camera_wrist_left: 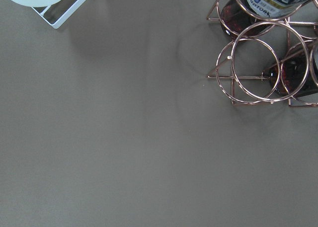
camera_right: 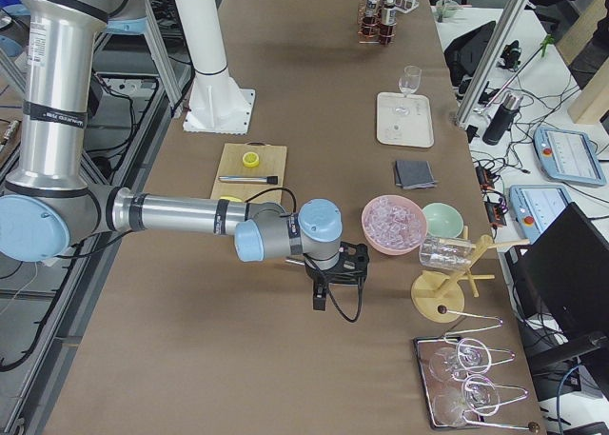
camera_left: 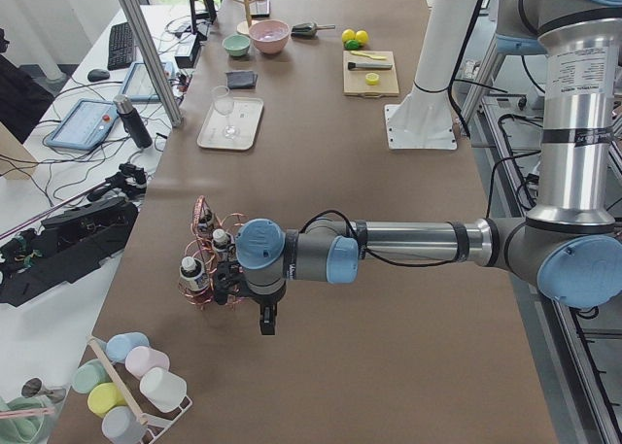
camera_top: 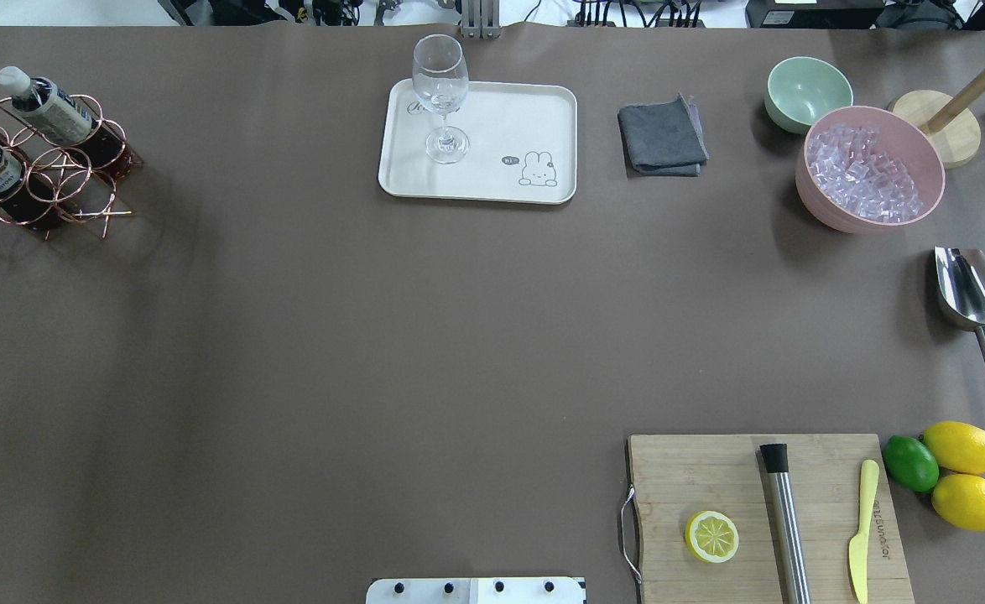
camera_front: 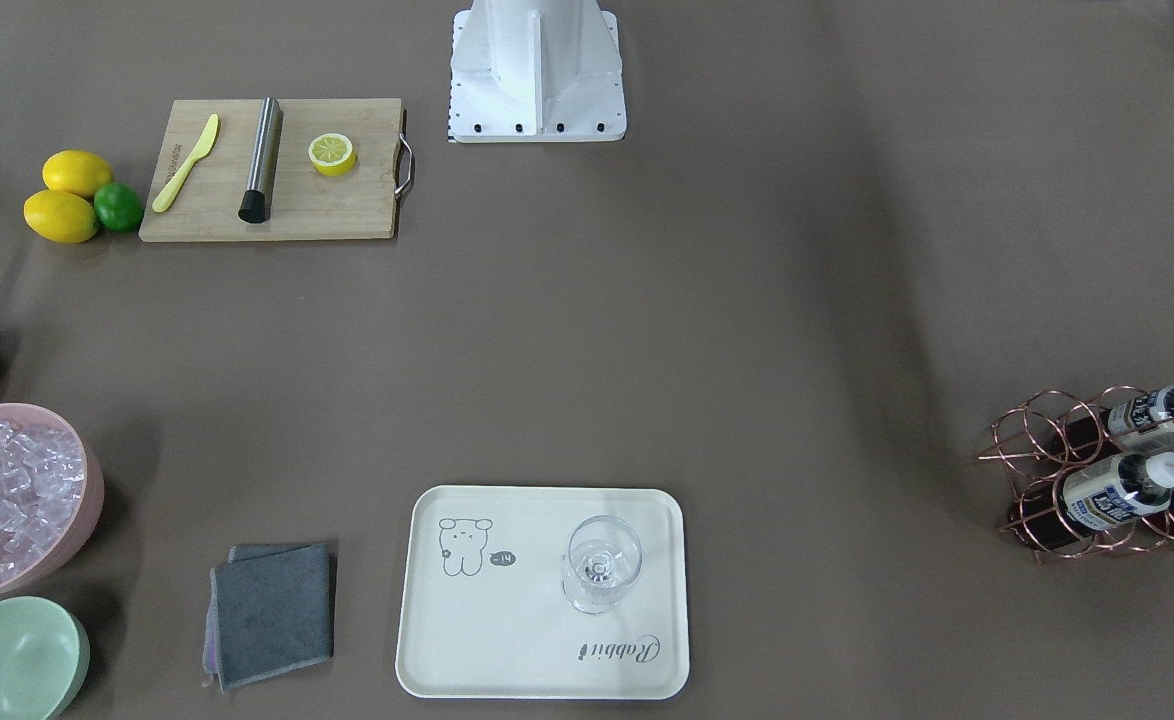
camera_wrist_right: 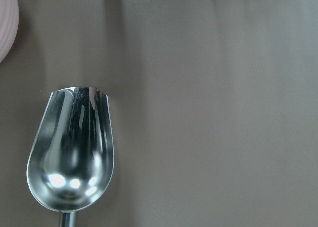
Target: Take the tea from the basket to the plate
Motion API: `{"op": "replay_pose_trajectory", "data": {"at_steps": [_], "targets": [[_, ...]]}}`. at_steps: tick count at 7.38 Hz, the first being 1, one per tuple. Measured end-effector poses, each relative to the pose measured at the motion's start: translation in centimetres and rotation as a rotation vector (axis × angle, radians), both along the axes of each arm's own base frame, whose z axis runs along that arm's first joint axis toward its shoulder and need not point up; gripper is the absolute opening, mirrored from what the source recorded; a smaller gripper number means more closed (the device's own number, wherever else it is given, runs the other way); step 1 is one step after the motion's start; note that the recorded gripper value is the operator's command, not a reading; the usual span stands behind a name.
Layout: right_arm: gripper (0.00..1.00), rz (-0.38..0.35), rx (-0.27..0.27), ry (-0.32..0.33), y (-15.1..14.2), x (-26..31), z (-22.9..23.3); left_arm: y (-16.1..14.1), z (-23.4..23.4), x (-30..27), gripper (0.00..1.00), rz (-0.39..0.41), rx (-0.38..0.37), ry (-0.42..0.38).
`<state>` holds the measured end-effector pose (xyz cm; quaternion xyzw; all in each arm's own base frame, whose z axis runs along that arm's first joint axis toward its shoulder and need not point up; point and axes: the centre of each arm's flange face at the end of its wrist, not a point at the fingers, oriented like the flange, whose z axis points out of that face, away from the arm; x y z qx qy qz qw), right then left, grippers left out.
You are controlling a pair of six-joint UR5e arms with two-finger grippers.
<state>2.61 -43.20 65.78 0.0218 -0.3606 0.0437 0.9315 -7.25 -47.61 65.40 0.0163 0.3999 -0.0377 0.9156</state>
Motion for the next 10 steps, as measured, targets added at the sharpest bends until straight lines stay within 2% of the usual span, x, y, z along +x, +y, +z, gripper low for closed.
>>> {"op": "replay_pose_trajectory", "data": {"at_steps": [8, 10], "targets": [[1.00, -0.005, 0.027, -0.008, -0.7, -0.3, -1.4, 0.1, 0.0, 0.0, 0.98, 0.000, 0.001, 0.000], [1.00, -0.003, 0.065, -0.022, -1.7, -1.7, -4.8, 0.1, -0.3, 0.0, 0.98, 0.000, 0.007, 0.001]]}}
